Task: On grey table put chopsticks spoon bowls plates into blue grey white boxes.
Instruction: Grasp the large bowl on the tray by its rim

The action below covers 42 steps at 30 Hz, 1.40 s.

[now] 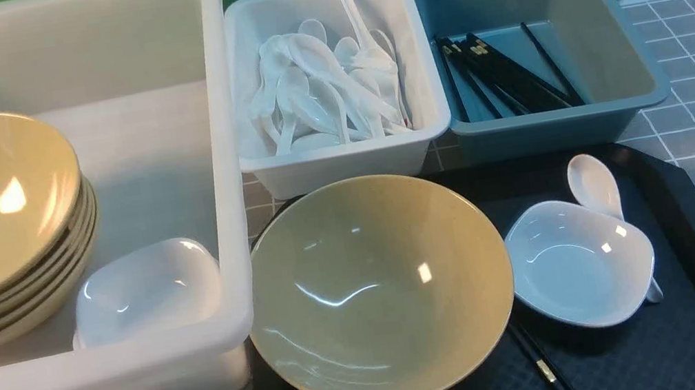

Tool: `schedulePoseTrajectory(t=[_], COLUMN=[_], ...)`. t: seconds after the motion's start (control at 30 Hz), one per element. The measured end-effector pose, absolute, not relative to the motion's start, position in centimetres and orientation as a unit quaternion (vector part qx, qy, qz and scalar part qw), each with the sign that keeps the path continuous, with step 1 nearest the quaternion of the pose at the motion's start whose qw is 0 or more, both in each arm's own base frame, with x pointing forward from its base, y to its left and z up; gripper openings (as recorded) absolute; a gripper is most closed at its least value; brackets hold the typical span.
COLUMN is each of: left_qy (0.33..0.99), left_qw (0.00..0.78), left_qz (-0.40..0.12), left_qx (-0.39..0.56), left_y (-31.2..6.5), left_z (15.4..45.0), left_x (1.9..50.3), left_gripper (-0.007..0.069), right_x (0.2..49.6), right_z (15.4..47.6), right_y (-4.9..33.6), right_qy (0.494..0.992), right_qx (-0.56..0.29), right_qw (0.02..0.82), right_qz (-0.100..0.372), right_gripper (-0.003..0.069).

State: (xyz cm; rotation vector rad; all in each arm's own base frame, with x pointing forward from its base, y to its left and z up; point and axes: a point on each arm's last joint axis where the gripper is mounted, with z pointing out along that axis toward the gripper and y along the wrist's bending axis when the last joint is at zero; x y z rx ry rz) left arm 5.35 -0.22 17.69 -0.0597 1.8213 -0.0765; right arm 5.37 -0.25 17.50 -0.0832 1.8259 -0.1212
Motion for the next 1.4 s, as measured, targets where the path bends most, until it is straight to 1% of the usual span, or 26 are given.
schedulePoseTrajectory(t=[1.03,1.3,1.4], left_qy=[0.79,0.787,0.778], left_qw=[0.612,0.617,0.628], left_qz=[-0.033,-0.01,-0.004], left_qx=[-0.026,-0.009,-0.005], left_y=[-0.22,-0.07,-0.03], left_z=[17.69,17.75,17.95], left_x=[5.35,5.38,5.44], left_gripper=[-0.0008,-0.0008,-0.0008], right_x=[5.37,5.39,5.49], right_z=[17.5,17.6,18.01], right_y=[-0.25,-0.25,-0.24], right_qy=[0.791,0.787,0.773], right_qx=[-0.036,-0.036,-0.036], right_qw=[0.609,0.613,0.632], right_qz=[-0.052,-0.053,-0.054], right_gripper=[0.0238,0.0238,0.0238])
